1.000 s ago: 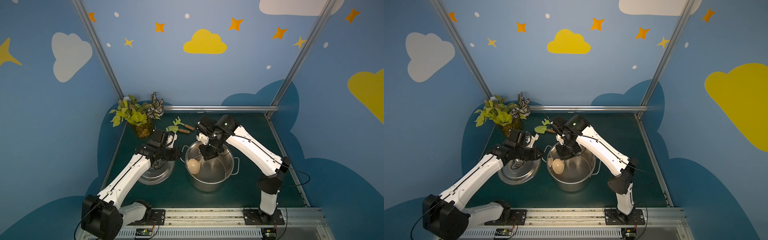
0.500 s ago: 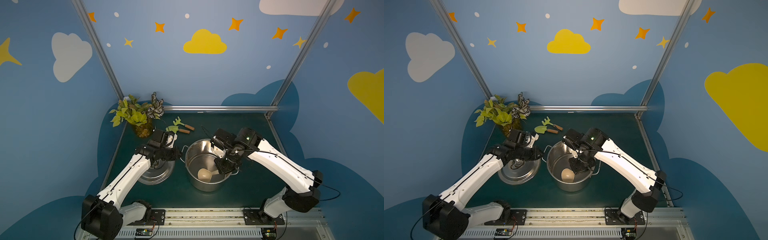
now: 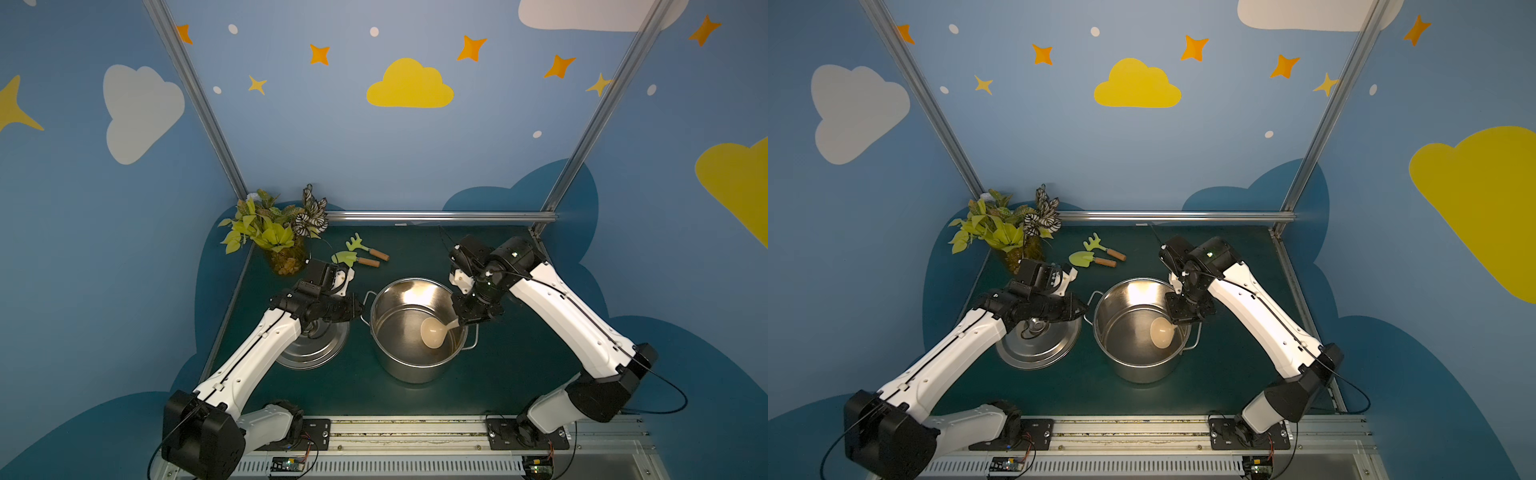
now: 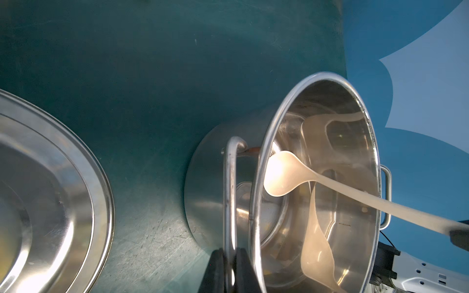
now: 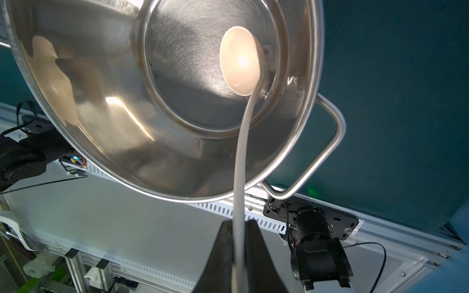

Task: Stir the soup with a spoon
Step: Stir the soup in the pan with a stick.

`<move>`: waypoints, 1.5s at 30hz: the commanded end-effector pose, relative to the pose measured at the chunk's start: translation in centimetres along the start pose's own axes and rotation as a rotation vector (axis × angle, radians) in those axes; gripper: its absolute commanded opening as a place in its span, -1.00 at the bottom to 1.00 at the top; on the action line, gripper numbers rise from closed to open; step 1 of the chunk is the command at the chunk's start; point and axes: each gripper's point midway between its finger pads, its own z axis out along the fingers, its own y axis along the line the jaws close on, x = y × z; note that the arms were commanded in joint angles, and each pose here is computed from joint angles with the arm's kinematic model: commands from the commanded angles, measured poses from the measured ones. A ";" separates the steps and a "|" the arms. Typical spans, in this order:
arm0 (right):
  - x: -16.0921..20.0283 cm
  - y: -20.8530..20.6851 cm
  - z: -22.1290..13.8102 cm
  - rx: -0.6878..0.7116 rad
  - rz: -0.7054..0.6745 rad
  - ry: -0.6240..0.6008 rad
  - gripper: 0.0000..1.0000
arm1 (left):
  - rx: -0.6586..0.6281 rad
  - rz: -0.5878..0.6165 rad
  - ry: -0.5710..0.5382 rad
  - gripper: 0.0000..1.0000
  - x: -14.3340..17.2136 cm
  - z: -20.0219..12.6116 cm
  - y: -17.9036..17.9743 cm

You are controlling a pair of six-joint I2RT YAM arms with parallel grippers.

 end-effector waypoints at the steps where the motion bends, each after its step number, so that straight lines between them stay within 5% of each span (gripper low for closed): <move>1: 2.5 -0.9 -0.8 0.058 -0.019 0.160 -1.00 | -0.015 -0.001 0.031 -0.95 0.9 0.2 0.5; 10: -1.1 4.4 -0.2 -0.037 -0.107 0.147 -1.00 | -0.012 -0.002 0.030 -0.95 0.9 0.2 0.5; 21: 2.5 8.8 0.3 -0.021 -0.230 0.174 -1.00 | -0.011 -0.003 0.031 -0.95 0.9 0.3 0.5; 33: 8.7 3.0 0.5 0.139 -0.161 0.206 -1.00 | -0.013 0.000 0.031 -0.95 1.2 0.2 0.6; 45: 8.0 -3.0 -0.3 0.148 -0.005 0.174 -1.00 | -0.015 0.001 0.028 -0.95 1.1 0.1 0.6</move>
